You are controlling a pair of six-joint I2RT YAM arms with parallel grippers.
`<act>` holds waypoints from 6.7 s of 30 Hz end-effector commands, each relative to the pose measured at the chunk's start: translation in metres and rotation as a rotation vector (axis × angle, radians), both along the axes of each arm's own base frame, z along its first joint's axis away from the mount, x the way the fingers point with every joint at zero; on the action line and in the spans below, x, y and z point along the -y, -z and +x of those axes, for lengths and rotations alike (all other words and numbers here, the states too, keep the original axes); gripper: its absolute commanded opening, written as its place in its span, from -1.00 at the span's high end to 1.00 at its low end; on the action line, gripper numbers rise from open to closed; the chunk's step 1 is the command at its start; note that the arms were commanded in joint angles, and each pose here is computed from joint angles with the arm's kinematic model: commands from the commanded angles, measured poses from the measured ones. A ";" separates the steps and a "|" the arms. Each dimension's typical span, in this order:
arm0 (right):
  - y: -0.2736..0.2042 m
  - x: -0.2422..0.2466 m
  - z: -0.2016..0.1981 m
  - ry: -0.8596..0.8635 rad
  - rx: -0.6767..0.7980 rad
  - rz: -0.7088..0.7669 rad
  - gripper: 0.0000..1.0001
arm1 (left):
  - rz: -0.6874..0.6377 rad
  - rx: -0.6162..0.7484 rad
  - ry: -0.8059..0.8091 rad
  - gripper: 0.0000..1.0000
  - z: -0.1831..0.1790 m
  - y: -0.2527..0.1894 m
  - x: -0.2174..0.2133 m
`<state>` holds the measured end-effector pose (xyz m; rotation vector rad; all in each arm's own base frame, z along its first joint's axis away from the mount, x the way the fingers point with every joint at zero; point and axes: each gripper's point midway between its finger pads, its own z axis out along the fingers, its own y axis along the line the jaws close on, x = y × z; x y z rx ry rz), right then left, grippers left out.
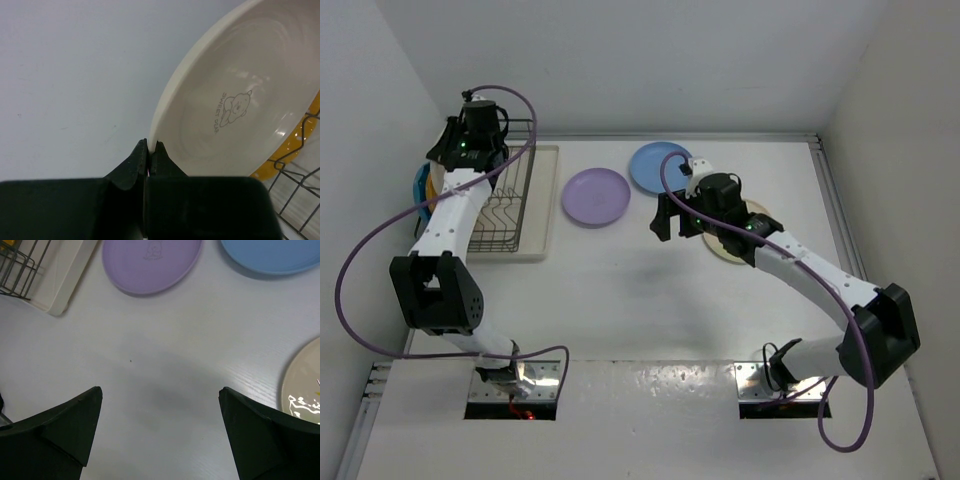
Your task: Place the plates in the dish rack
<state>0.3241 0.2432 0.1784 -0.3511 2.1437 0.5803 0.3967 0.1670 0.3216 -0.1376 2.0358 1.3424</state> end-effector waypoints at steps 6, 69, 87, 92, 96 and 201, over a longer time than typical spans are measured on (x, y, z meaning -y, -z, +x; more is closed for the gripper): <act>-0.019 -0.001 0.011 0.010 0.040 -0.012 -1.00 | 0.005 0.103 -0.039 1.00 -0.010 -0.001 -0.026; 0.034 0.076 0.027 0.222 -0.108 -0.002 -1.00 | -0.997 -0.198 0.449 -0.63 0.069 0.232 0.270; 0.030 0.078 0.021 0.205 -0.099 -0.012 -1.00 | -1.073 -0.199 0.321 -0.41 0.081 0.302 0.265; 0.028 0.080 0.022 0.212 -0.095 -0.013 -1.00 | -1.135 -0.209 0.293 0.78 0.073 0.310 0.264; 0.026 0.079 0.023 0.208 -0.088 -0.010 -1.00 | -1.137 -0.173 0.303 1.00 0.074 0.287 0.259; 0.021 0.144 0.068 0.464 -0.149 0.034 -1.00 | -0.321 0.094 0.818 -0.75 0.112 0.002 0.293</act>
